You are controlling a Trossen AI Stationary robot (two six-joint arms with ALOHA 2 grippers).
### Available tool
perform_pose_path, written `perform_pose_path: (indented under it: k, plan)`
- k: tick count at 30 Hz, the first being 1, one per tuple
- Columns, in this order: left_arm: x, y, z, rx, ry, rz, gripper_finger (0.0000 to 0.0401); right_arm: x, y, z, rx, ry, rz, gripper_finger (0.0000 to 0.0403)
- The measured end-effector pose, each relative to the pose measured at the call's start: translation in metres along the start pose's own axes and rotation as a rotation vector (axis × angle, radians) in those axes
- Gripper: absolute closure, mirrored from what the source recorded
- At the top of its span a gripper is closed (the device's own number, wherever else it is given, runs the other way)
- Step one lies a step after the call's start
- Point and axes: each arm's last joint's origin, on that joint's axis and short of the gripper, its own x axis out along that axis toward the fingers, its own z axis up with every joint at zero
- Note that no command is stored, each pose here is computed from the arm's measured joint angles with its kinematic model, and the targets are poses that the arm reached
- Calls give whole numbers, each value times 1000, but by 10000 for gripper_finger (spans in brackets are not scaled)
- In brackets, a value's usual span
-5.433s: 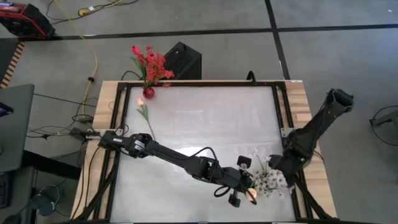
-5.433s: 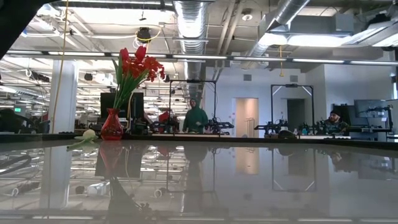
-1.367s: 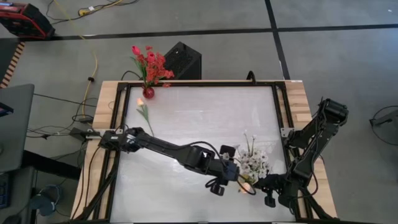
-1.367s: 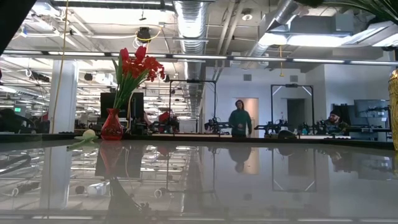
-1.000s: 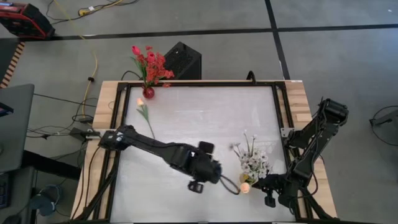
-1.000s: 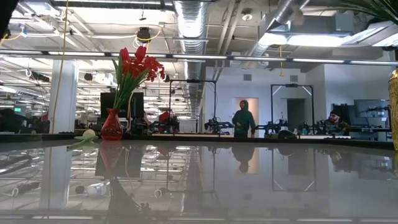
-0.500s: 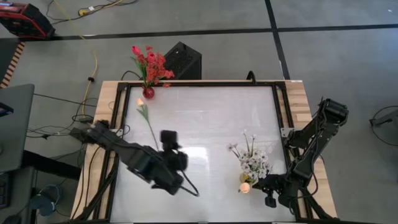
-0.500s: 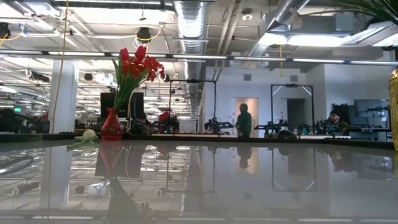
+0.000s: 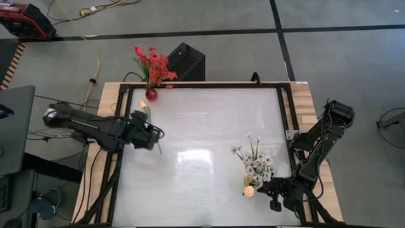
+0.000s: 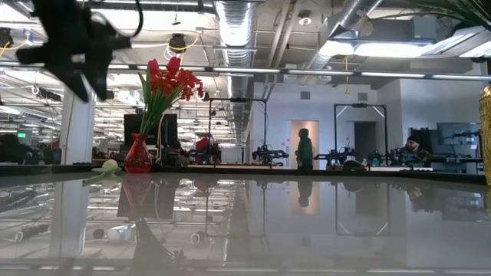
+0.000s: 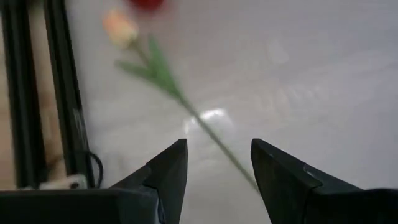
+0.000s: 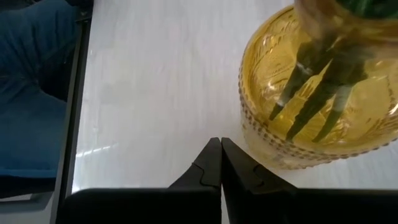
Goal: Sort flowers into vase by color
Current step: Put the white flower into the transparent yellow vase
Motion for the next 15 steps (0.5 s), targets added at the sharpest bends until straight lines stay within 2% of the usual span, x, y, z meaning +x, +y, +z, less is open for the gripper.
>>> perform_pose_path:
  k: [6,11,15]
  plan:
    - [45,24,2,-184,8,30,236,0,0,0,0,4,2,376]
    - [79,25,6,-274,35,-4,236,0,0,0,0,4,2,376]
    - [99,26,9,-330,45,18,236,0,0,0,0,5,2,376]
